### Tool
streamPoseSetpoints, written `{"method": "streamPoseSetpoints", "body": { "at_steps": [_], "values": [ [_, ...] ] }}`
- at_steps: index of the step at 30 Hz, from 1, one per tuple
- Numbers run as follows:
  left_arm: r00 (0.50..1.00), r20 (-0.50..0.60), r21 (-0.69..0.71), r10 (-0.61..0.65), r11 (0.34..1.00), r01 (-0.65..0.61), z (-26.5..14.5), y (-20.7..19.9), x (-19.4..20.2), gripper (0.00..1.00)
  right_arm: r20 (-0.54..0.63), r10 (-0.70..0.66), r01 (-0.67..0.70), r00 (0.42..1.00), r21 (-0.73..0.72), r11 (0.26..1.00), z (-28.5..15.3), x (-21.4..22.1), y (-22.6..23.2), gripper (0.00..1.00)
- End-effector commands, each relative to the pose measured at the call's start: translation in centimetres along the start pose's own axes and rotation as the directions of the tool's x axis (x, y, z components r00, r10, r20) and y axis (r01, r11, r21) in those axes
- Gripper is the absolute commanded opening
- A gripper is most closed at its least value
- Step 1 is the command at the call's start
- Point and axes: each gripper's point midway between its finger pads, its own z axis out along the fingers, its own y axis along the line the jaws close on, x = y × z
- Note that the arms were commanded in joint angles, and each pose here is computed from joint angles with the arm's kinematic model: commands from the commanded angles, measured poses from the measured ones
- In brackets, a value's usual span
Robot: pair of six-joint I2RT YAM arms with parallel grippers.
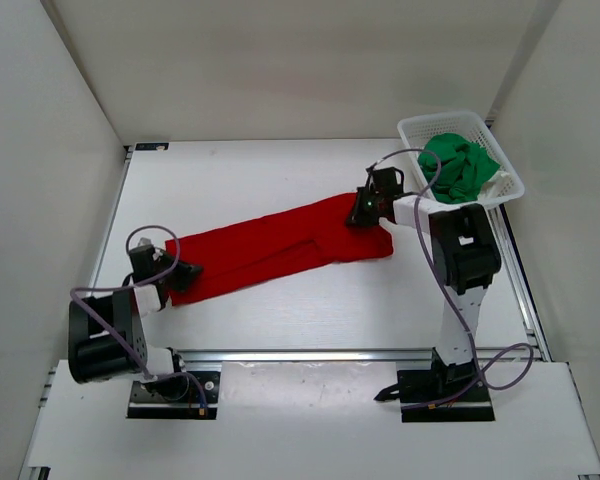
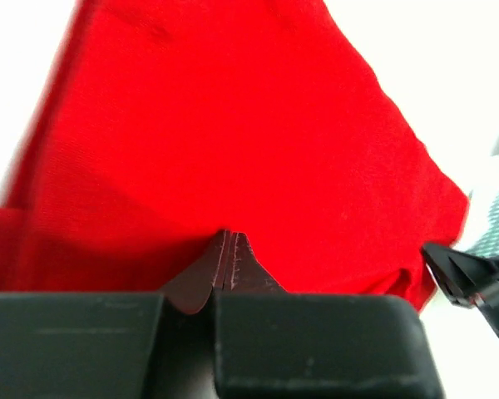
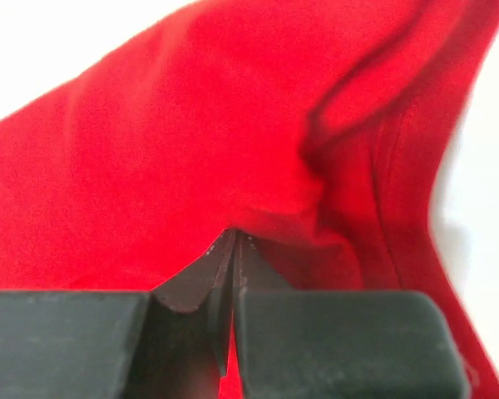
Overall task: Fold and stack the t-shirts
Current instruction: Rotate the tshirt 90 degrees
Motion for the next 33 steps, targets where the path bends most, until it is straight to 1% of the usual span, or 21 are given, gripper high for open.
{"method": "streamPoseSetpoints", "body": {
  "at_steps": [1, 3, 6, 7, 8, 9, 10, 12, 13, 15, 16, 17, 18, 20, 22, 23, 24, 25, 26, 29, 33],
  "values": [
    [0.994, 0.012, 0.021, -0.107, 0.994, 0.106, -1.6, 2.2, 1.3, 0.04, 0.034, -0.002, 0.002, 0.999, 0.016, 1.000, 2.0, -3.2, -0.2, 0.01],
    [0.996, -0.002, 0.031, -0.090, 0.995, 0.090, -2.3, 2.2, 2.4, 0.03, -0.042, 0.028, -0.027, 0.999, 0.030, 0.999, 4.6, -3.0, -1.0, 0.00],
    [0.999, -0.014, 0.088, -0.035, 0.995, 0.036, -3.3, 0.7, 4.1, 0.06, 0.017, -0.040, 0.041, 0.999, -0.040, 0.998, 7.6, -9.9, 3.0, 0.00],
    [1.000, -0.010, 0.129, -0.003, 0.992, 0.004, -3.9, -0.5, 4.6, 0.08, -0.029, -0.046, 0.044, 0.999, -0.068, 0.997, 8.2, -9.5, 4.4, 0.00],
    [0.999, 0.023, 0.158, 0.032, 0.987, -0.035, -4.6, -2.0, 4.2, 0.11, 0.000, -0.061, 0.060, 0.998, -0.129, 0.990, 8.8, -12.7, 6.2, 0.00],
    [0.996, 0.057, 0.178, 0.062, 0.981, -0.072, -5.1, -3.3, 3.4, 0.13, 0.126, -0.078, 0.103, 0.989, -0.208, 0.973, 8.7, -16.9, 9.3, 0.00],
    [0.993, 0.068, 0.185, 0.092, 0.977, -0.103, -5.9, -4.3, 3.5, 0.14, 0.122, -0.053, 0.086, 0.991, -0.286, 0.955, 8.4, -17.4, 9.7, 0.00],
    [0.974, 0.146, 0.187, 0.171, 0.963, -0.196, -7.6, -7.0, 1.8, 0.21, 0.144, 0.006, 0.051, 0.990, -0.393, 0.918, 3.8, -19.1, 11.1, 0.00],
    [0.966, 0.143, 0.215, 0.215, 0.946, -0.243, -8.2, -8.3, 2.6, 0.24, 0.177, -0.008, 0.075, 0.984, -0.376, 0.924, 2.7, -19.8, 11.5, 0.00],
    [0.941, 0.172, 0.230, 0.291, 0.917, -0.326, -9.2, -10.4, 2.8, 0.25, 0.289, -0.125, 0.223, 0.949, -0.337, 0.915, -3.5, -22.0, 14.8, 0.03],
    [0.935, 0.139, 0.236, 0.325, 0.906, -0.350, -9.2, -10.6, 4.3, 0.26, 0.311, -0.150, 0.251, 0.938, -0.315, 0.915, -6.2, -22.4, 15.8, 0.09],
    [0.929, 0.117, 0.256, 0.350, 0.894, -0.369, -9.1, -10.9, 5.6, 0.27, 0.303, -0.187, 0.272, 0.934, -0.267, 0.925, -7.0, -21.7, 15.9, 0.16],
    [0.925, 0.077, 0.286, 0.373, 0.880, -0.379, -8.7, -10.7, 7.6, 0.27, 0.305, -0.217, 0.296, 0.927, -0.244, 0.923, -8.9, -21.1, 16.6, 0.19],
    [0.910, 0.029, 0.285, 0.414, 0.869, -0.405, -7.9, -9.9, 9.8, 0.26, 0.269, -0.263, 0.322, 0.927, -0.207, 0.924, -9.5, -18.5, 16.5, 0.28],
    [0.891, -0.029, 0.278, 0.452, 0.860, -0.427, -7.3, -8.4, 11.9, 0.24, 0.186, -0.290, 0.327, 0.939, -0.221, 0.919, -9.3, -11.4, 16.6, 0.29],
    [0.884, -0.043, 0.282, 0.465, 0.855, -0.436, -7.2, -8.1, 12.5, 0.23, 0.253, -0.290, 0.348, 0.923, -0.229, 0.909, -9.5, -11.1, 17.3, 0.32],
    [0.882, -0.039, 0.309, 0.470, 0.845, -0.437, -7.3, -8.4, 12.7, 0.23, 0.246, -0.263, 0.323, 0.933, -0.250, 0.913, -9.3, -7.7, 16.7, 0.33],
    [0.876, -0.036, 0.300, 0.481, 0.841, -0.450, -7.3, -8.0, 12.7, 0.23, 0.185, -0.225, 0.270, 0.957, -0.276, 0.922, -9.4, -3.3, 15.8, 0.33],
    [0.874, -0.023, 0.303, 0.485, 0.837, -0.456, -7.5, -8.0, 12.6, 0.23, 0.250, -0.204, 0.282, 0.946, -0.330, 0.901, -10.6, -3.6, 16.7, 0.33],
    [0.879, 0.004, 0.320, 0.477, 0.832, -0.453, -8.0, -7.9, 11.9, 0.24, 0.136, -0.156, 0.199, 0.978, -0.401, 0.895, -8.3, 5.1, 15.9, 0.35],
    [0.881, 0.025, 0.349, 0.472, 0.822, -0.450, -8.5, -7.9, 11.2, 0.26, 0.036, -0.184, 0.183, 0.982, -0.406, 0.895, -4.8, 9.8, 17.8, 0.40]
  ]
}}
